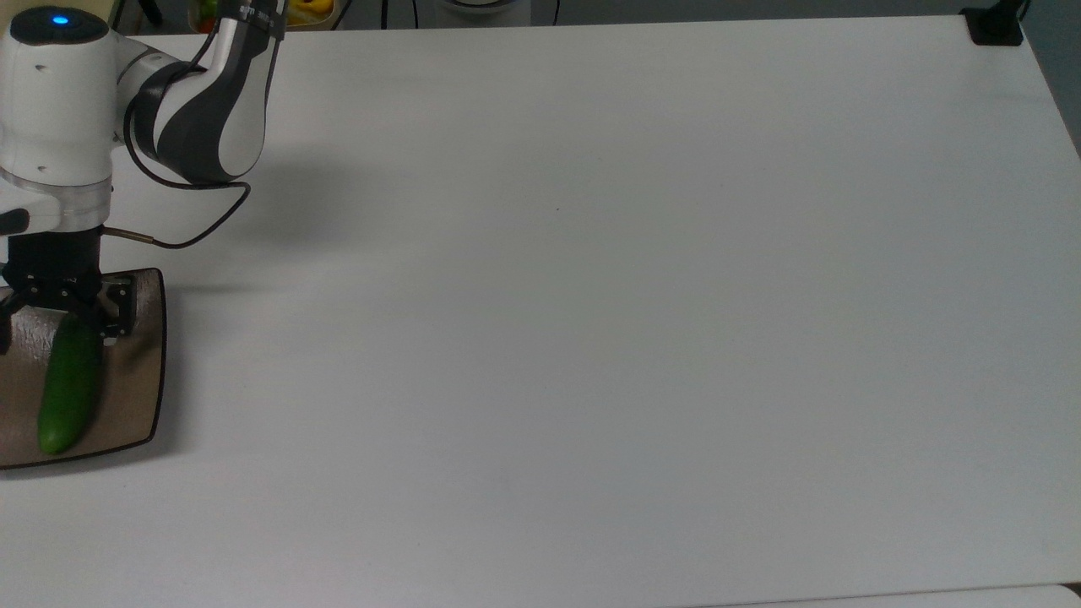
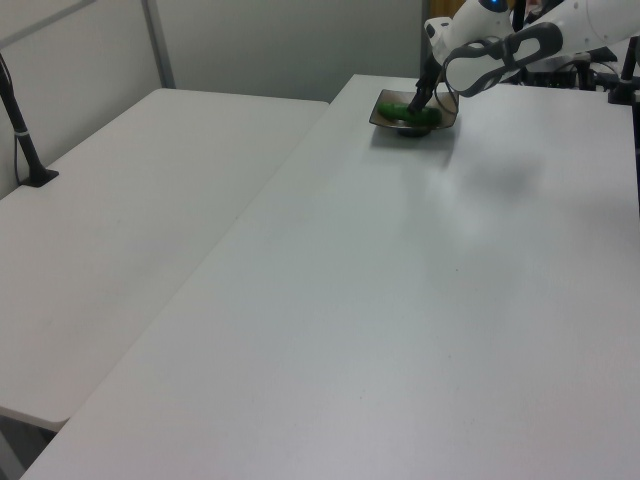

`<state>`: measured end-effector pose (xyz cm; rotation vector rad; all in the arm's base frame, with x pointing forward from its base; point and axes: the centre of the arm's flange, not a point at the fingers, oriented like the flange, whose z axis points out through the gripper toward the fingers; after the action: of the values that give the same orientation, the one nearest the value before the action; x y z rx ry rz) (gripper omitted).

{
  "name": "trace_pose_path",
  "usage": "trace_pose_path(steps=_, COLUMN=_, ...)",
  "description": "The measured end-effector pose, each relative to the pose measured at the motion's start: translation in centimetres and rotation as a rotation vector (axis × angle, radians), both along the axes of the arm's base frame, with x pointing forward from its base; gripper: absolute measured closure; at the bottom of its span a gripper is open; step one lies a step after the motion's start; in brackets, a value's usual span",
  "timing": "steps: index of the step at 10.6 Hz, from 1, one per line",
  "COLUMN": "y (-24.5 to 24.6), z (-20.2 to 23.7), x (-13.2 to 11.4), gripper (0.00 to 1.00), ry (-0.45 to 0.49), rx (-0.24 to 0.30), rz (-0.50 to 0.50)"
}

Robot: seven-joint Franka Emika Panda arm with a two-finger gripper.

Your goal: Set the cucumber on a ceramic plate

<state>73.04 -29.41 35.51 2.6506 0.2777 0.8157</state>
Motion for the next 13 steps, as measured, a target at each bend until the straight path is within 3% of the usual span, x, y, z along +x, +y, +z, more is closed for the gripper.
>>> trace_pose_path(steps=3, y=-0.1, z=6.4, x=-1.1, gripper=0.0, ry=-0.055, rx=-0.014, rz=-0.008)
trace_pose_path(steps=5, y=0.4, z=12.7, x=-3.3, gripper=0.0, ry=0.025, rx=0.031, rz=-0.016)
trace_pose_path(steps=6, y=1.2, z=17.5, x=-5.3, gripper=0.0, ry=0.077, rx=0.065, rz=-0.018)
trace_pose_path(steps=10, y=8.3, z=28.8, x=-14.9, gripper=0.0, ry=0.376, rx=0.285, rz=-0.089)
trace_pose_path(steps=13, y=16.3, z=34.0, x=-21.1, gripper=0.0, ry=0.514, rx=0.378, rz=-0.158)
